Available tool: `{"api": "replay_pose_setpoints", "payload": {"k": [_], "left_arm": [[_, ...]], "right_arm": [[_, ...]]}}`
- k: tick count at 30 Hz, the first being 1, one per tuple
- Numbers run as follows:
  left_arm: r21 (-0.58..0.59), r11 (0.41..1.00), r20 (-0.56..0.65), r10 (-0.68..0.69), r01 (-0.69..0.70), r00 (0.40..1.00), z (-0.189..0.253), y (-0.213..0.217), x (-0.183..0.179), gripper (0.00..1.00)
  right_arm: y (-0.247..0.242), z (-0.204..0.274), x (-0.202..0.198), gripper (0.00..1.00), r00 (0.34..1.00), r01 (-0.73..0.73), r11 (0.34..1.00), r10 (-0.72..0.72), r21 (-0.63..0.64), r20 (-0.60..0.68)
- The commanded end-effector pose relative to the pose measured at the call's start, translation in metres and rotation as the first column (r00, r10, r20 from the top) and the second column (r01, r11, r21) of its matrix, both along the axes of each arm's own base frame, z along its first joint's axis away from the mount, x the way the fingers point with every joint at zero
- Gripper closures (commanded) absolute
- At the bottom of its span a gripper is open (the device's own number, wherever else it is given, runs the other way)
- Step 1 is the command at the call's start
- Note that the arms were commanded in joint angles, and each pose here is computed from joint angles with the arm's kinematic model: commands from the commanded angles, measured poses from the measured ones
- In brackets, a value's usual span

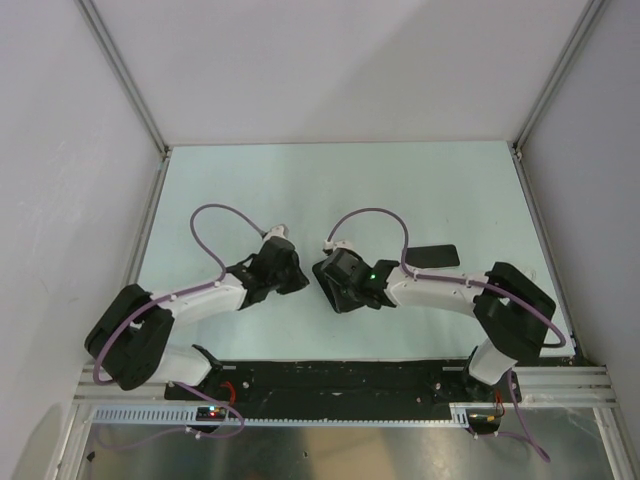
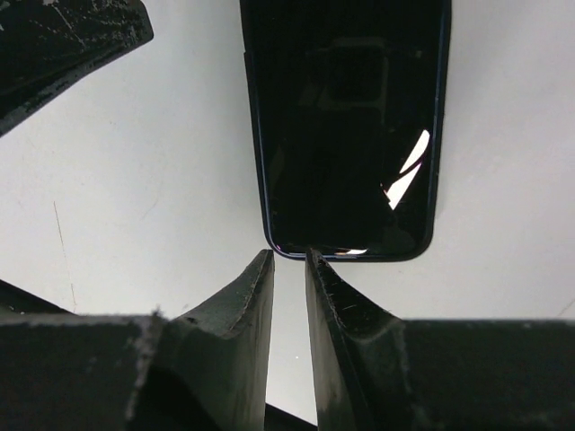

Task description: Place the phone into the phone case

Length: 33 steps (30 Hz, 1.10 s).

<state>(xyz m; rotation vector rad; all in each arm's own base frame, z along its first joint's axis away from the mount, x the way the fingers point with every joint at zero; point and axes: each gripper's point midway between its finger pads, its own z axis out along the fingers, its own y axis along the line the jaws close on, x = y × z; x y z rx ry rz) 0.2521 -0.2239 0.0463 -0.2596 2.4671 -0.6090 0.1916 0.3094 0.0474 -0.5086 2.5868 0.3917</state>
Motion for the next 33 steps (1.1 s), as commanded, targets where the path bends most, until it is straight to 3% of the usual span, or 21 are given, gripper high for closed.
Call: {"api": "replay_pose_setpoints", "payload": {"k": [1, 21, 33], "left_arm": [[0.000, 1.000, 0.043, -0.004, 0.004, 0.999, 0.009, 0.004, 0.004, 0.92], [0.001, 1.000, 0.042, -0.001, 0.001, 0.999, 0.008, 0.008, 0.004, 0.93], [-0.024, 1.000, 0.054, -0.002, 0.004, 0.999, 0.018, 0.002, 0.007, 0.91]], "right_arm": [[0.012, -0.002, 0.006, 0.75, 1.000, -0.008, 1.000, 0.008, -0.011, 0.017], [-0.003, -0.049, -0.004, 0.79, 0.998, 0.002, 0.989, -0.011, -0.147, -0.061], [0.007, 0.029, 0.078, 0.74, 0.992, 0.089, 0.995, -0.093, 0.047, 0.086]]}}
